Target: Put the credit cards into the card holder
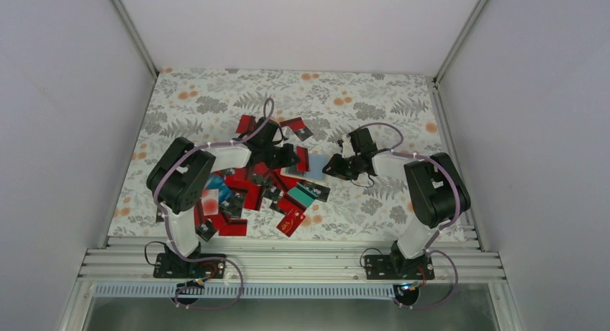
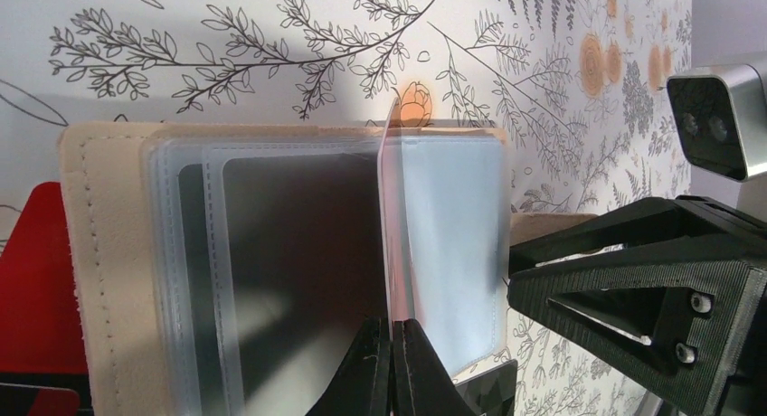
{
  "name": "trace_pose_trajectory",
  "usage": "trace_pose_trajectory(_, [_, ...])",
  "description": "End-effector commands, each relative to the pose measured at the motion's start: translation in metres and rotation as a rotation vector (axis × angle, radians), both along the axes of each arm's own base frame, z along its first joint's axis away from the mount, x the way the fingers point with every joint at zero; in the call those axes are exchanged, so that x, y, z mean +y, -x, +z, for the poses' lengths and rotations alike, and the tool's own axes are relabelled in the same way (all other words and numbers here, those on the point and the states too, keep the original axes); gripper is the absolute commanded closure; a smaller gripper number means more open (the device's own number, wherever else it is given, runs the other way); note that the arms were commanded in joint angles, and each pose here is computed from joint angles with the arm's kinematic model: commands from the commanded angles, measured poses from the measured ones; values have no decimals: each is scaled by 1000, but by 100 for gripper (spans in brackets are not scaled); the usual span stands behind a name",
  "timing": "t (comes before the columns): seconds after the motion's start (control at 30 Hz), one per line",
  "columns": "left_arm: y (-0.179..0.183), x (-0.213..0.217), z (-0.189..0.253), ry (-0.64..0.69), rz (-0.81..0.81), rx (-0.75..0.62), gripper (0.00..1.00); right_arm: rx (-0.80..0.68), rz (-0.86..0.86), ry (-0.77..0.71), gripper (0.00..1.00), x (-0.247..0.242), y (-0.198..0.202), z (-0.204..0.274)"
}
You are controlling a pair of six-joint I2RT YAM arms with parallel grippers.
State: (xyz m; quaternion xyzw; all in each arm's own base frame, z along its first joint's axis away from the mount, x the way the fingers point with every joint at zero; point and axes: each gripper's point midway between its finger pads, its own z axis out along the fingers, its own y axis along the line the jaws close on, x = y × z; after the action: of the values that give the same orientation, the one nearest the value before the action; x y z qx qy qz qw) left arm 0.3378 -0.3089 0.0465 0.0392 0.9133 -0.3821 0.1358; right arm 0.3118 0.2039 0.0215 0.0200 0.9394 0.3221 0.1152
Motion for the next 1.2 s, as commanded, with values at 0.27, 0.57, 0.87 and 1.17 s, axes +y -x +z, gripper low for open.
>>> trace_pose_trajectory(0.27, [15,-1,-7,11,-3,128,98,-8,14,4,75,-1,-2,-1])
trace_pose_trajectory(0.57, [22,-11,-12,29,-112,192,98,-35,14,-10,75,0,-6,9])
trace_pose_trajectory(0.87, [20,-12,-14,17,-166,213,98,-46,25,-17,75,1,-10,12])
trace_pose_trajectory(1.17, [17,-16,-21,12,-201,222,98,-63,34,-28,78,0,-11,17])
